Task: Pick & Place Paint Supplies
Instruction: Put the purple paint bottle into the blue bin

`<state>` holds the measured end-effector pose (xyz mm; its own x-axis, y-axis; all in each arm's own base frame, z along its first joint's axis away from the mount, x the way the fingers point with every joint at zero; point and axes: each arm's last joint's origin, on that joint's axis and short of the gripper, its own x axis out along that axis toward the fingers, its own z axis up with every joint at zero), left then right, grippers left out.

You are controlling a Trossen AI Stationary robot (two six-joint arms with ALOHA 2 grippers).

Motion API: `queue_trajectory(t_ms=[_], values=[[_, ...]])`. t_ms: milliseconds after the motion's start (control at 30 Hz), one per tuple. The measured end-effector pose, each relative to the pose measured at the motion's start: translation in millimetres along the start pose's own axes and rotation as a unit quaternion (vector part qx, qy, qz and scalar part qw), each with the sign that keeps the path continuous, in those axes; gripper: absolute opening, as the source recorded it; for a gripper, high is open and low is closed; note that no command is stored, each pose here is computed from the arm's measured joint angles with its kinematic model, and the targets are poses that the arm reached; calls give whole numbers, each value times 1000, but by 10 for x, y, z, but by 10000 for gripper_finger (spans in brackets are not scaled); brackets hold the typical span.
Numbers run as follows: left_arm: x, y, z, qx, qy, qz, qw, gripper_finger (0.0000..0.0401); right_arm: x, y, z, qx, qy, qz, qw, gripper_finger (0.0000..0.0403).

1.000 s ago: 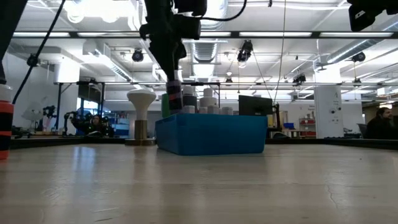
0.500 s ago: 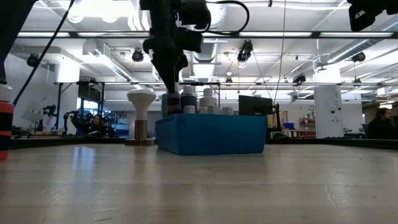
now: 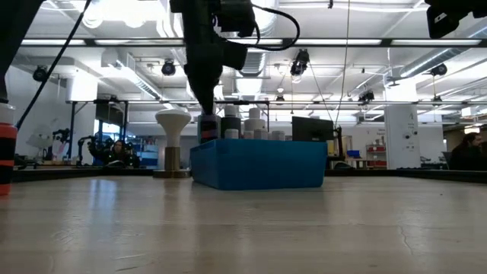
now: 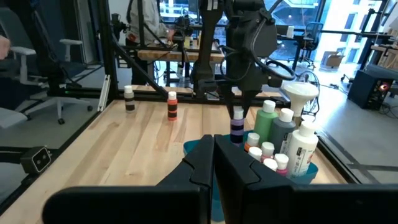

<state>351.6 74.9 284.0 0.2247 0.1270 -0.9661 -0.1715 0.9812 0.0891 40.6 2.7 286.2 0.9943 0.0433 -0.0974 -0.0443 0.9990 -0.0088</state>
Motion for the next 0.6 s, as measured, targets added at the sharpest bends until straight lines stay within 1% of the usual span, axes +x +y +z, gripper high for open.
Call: queue_trajectory(t_ms=[67,167,233,367,467,600], values=[[-4,1,0,-42,0,0,999,126,0,0,0,0,0,0,1000,8],[-9,3,2,-114,-2,3,993,126,-1,0,0,0,0,0,1000,8],[-9,6,3,-163,-3,7,987,126,-1,0,0,0,0,0,1000,8],[-9,4,11,-254,-8,9,967,126,0,0,0,0,0,0,1000,8],[-11,-2,13,-306,-10,9,952,126,0,0,0,0,0,0,1000,8],[-14,-2,13,-348,-11,8,937,126,0,0,0,0,0,0,1000,8]])
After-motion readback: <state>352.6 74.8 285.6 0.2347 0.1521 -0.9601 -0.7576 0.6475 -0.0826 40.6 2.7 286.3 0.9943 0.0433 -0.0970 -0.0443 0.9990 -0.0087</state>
